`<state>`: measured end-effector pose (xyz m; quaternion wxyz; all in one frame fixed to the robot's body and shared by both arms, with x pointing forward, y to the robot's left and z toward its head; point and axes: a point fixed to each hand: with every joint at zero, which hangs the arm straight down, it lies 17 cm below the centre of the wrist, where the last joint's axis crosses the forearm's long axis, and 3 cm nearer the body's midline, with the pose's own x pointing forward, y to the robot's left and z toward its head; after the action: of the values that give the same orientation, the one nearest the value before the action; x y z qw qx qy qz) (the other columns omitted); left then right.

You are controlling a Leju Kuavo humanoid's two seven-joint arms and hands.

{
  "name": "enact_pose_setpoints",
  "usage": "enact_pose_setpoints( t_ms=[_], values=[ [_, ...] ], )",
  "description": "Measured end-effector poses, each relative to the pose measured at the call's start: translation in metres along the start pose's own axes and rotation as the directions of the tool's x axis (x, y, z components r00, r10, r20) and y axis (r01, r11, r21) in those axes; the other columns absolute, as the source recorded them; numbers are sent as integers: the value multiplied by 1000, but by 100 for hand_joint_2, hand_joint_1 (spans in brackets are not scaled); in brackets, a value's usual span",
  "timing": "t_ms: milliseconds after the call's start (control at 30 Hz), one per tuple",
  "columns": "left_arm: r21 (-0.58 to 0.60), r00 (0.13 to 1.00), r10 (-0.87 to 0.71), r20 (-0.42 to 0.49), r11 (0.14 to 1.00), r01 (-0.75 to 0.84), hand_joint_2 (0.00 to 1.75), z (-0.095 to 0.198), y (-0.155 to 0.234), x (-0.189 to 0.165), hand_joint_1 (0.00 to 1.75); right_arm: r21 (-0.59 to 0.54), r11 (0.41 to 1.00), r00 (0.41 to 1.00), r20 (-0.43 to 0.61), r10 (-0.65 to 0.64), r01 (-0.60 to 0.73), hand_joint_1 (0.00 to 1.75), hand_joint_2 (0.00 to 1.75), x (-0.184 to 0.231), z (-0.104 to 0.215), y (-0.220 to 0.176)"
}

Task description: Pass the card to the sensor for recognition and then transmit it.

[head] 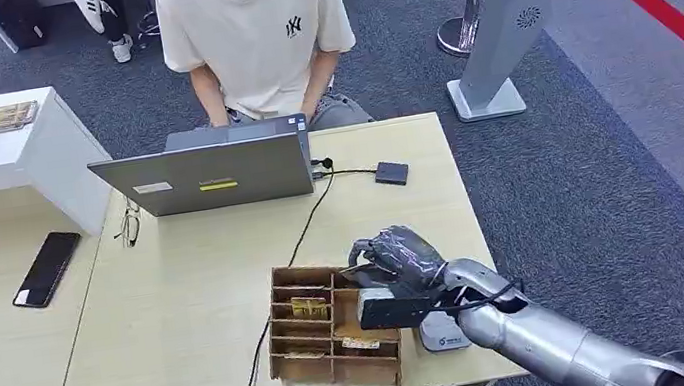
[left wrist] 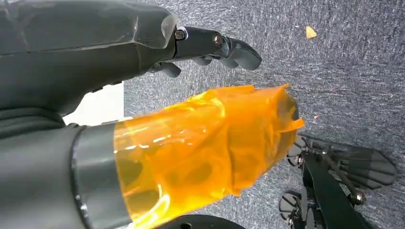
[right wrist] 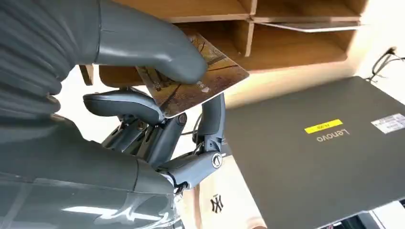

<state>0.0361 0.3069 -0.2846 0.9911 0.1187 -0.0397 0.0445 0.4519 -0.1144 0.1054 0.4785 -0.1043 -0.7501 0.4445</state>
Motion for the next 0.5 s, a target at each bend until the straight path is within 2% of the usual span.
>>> enact_pose_setpoints(
  t_ms=[500],
  values=[
    [0,1000,3,-1,1000,-3,0,0,0,0,0,-36,989,990,2,-144,144,175,175,4,-2,-12]
  ],
)
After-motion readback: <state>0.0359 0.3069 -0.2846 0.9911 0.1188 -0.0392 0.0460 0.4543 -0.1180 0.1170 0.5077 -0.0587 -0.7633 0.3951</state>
